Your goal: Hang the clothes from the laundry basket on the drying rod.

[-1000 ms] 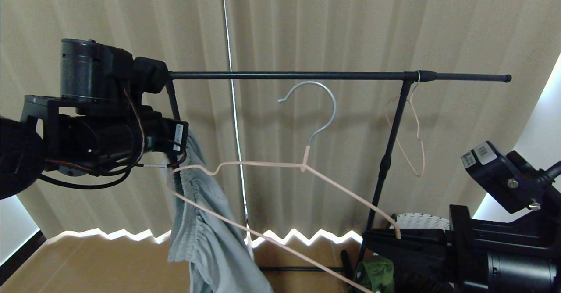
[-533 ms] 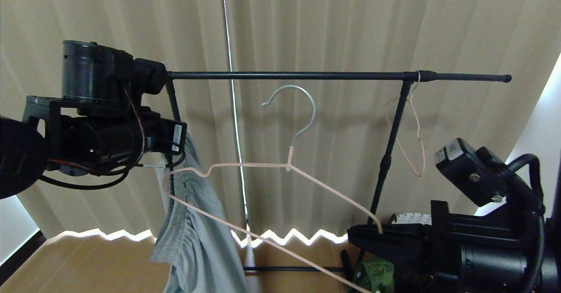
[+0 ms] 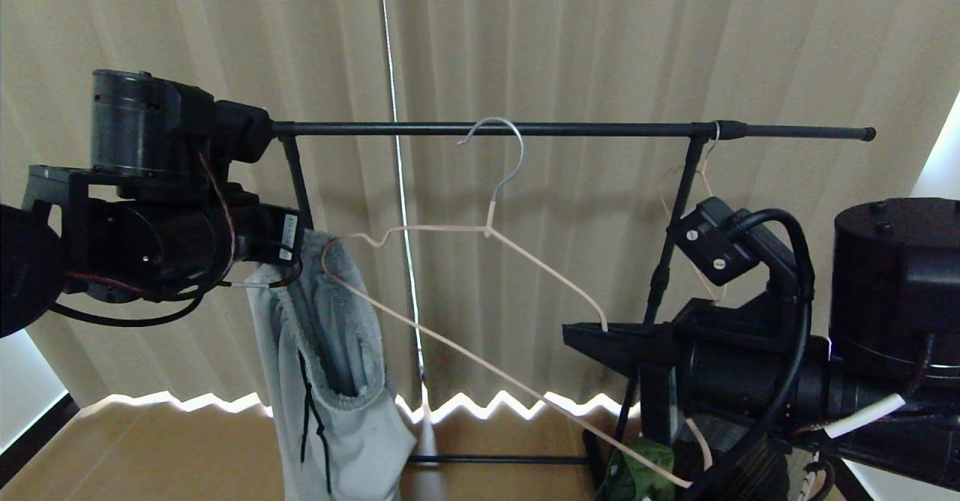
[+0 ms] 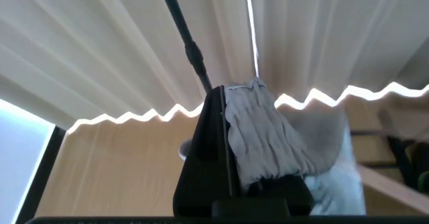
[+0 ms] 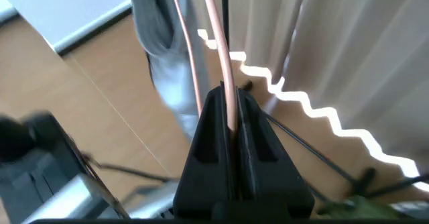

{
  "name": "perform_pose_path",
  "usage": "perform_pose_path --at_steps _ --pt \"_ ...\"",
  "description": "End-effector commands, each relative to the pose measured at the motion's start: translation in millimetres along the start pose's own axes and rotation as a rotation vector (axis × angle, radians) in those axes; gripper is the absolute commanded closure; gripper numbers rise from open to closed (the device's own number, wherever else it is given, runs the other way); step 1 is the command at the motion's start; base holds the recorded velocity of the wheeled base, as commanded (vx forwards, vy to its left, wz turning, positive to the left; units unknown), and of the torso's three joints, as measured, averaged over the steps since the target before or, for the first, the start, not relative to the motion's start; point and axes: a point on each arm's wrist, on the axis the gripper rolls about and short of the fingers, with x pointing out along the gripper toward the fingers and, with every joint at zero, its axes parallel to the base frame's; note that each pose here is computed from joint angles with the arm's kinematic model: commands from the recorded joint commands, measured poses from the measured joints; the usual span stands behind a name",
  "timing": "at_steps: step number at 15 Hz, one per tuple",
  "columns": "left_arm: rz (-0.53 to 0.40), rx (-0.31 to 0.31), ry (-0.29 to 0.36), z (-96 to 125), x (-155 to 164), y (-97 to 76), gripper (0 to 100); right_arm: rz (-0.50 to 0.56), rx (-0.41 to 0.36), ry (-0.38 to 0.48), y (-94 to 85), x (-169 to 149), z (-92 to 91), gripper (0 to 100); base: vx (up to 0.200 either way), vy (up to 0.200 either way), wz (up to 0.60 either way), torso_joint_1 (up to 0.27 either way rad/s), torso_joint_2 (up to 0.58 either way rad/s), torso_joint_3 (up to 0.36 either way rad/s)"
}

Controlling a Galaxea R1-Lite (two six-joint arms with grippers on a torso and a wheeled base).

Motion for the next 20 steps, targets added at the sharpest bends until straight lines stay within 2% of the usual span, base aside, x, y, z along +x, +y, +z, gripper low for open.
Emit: perform_pose_path --at_steps 1,5,7,11,20 --pt "0.000 0.002 -0.001 -1 -1 -0.5 100 0.002 0.021 0.002 -0.6 9 -3.2 100 0.000 0.000 0.00 0.000 0.00 0.000" --pt "0.006 -0.013 -0.024 6 -1 1.6 100 0.014 0.018 0.028 -0.2 7 -13.3 100 0.000 0.000 0.00 0.000 0.00 0.000" --pt "0.008 -0.010 -0.022 7 1 0.8 100 0.060 0.018 0.033 2.2 4 -13.3 100 0.000 0.000 0.00 0.000 0.00 0.000" --pt "0.024 -0.001 -0.005 3 4 -2.8 100 0.085 0.013 -0.032 4.1 7 -7.1 100 0.000 0.000 0.00 0.000 0.00 0.000" --pt "0.018 0.001 -0.036 8 -9 -7.6 100 0.062 0.015 0.038 1.6 34 -19.0 100 0.000 0.000 0.00 0.000 0.00 0.000"
